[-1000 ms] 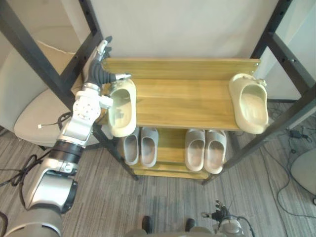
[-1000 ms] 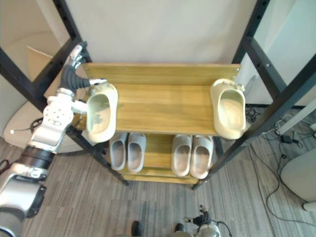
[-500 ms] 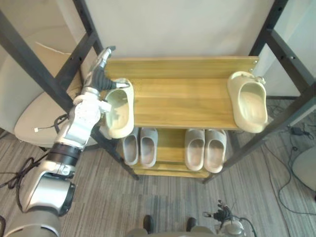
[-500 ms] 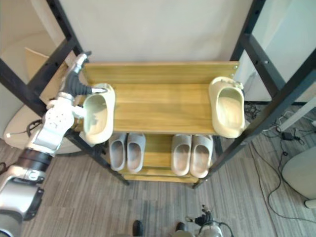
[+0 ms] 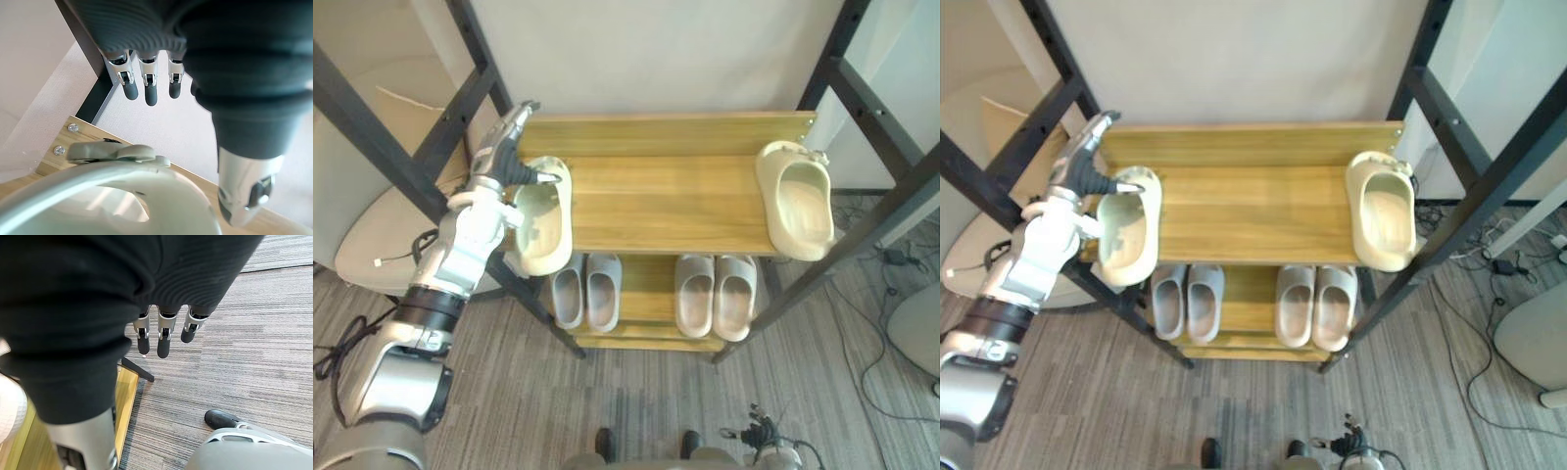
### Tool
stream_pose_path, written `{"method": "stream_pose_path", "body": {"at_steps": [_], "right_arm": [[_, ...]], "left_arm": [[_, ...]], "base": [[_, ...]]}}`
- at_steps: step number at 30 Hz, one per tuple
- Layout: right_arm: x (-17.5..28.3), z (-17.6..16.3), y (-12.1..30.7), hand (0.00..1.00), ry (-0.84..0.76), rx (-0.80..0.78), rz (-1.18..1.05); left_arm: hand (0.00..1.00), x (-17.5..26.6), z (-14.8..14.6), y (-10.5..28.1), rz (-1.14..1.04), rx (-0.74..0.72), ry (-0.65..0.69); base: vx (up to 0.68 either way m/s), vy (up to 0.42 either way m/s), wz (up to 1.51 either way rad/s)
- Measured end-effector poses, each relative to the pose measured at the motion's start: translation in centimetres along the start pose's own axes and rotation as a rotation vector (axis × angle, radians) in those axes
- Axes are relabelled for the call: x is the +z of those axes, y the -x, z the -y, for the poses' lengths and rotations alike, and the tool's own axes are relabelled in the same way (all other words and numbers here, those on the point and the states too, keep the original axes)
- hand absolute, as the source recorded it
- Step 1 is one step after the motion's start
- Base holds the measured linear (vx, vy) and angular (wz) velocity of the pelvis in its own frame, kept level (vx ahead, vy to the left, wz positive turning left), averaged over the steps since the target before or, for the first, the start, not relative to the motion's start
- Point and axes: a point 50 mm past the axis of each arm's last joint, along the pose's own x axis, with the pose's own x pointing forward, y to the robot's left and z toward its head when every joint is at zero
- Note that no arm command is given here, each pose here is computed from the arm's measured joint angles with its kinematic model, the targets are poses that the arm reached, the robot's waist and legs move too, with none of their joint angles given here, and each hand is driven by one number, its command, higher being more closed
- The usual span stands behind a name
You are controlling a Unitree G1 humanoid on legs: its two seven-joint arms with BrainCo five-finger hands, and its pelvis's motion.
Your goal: Organize the slippers on the shoe rack
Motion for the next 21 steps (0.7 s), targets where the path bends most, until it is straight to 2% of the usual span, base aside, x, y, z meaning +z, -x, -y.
{"method": "stream_pose_path", "body": {"at_steps": [21], "right_arm": [[-0.49, 0.43, -0.08, 0.0, 0.014, -0.006, -0.036]], "left_arm": [[0.0, 0.95, -0.44, -0.96, 0.02, 0.015, 0.076]], "base": [[-0.03, -0.008, 0.12]]}}
